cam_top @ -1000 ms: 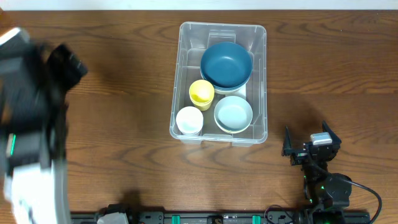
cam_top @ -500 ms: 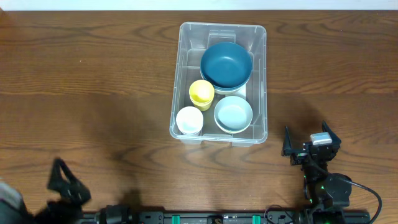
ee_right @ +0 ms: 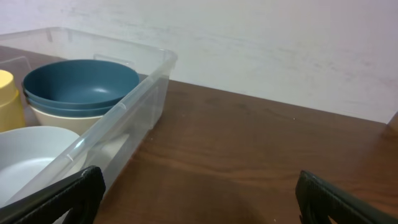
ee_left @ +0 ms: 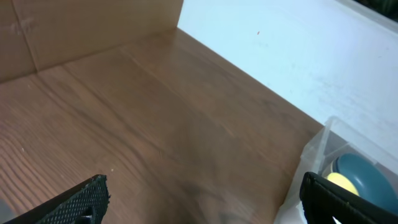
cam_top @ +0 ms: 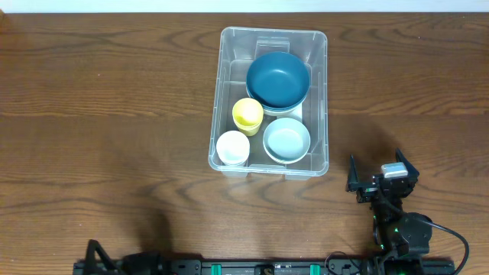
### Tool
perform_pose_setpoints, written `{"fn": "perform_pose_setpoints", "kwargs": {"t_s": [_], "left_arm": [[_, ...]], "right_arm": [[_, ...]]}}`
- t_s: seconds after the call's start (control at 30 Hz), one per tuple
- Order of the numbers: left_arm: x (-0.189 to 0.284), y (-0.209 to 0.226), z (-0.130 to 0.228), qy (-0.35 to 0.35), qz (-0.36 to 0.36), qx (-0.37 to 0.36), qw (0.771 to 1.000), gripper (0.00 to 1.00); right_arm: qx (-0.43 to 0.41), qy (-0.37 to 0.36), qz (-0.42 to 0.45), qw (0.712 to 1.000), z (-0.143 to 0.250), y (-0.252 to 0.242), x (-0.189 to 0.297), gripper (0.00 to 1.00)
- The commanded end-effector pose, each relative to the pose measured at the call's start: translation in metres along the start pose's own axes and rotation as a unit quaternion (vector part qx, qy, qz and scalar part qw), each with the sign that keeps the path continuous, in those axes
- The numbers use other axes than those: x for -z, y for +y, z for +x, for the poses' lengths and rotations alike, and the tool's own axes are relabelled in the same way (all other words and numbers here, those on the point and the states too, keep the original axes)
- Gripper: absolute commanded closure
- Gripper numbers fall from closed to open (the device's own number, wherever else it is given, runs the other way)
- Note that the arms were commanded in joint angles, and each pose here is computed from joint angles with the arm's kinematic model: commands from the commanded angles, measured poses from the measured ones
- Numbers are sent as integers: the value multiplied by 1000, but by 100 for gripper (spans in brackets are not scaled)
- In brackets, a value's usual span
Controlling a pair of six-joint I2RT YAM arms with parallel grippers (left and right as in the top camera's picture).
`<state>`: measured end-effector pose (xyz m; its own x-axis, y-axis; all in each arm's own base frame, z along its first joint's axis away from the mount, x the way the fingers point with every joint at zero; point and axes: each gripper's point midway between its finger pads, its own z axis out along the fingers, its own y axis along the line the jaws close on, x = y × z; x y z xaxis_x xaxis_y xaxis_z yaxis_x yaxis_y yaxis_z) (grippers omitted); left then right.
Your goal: Pack container
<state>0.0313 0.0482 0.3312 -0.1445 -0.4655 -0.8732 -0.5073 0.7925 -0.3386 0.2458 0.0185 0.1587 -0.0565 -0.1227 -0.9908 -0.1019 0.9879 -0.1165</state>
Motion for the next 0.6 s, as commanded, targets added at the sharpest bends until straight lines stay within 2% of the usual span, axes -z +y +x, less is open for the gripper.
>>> {"fn": "perform_pose_setpoints", "kwargs": {"t_s": [0.0, 0.1, 0.57], "left_arm": [[-12, 6, 19, 9, -5, 15, 1000, 2], [-28, 6, 29, 2, -1, 27, 1000, 2], [-123, -16, 38, -62, 38, 80, 994, 2]], "right_arm": [[5, -1, -3, 1000, 0, 1, 0, 1], [5, -1, -3, 1000, 0, 1, 0, 1], [5, -1, -3, 1000, 0, 1, 0, 1]]}}
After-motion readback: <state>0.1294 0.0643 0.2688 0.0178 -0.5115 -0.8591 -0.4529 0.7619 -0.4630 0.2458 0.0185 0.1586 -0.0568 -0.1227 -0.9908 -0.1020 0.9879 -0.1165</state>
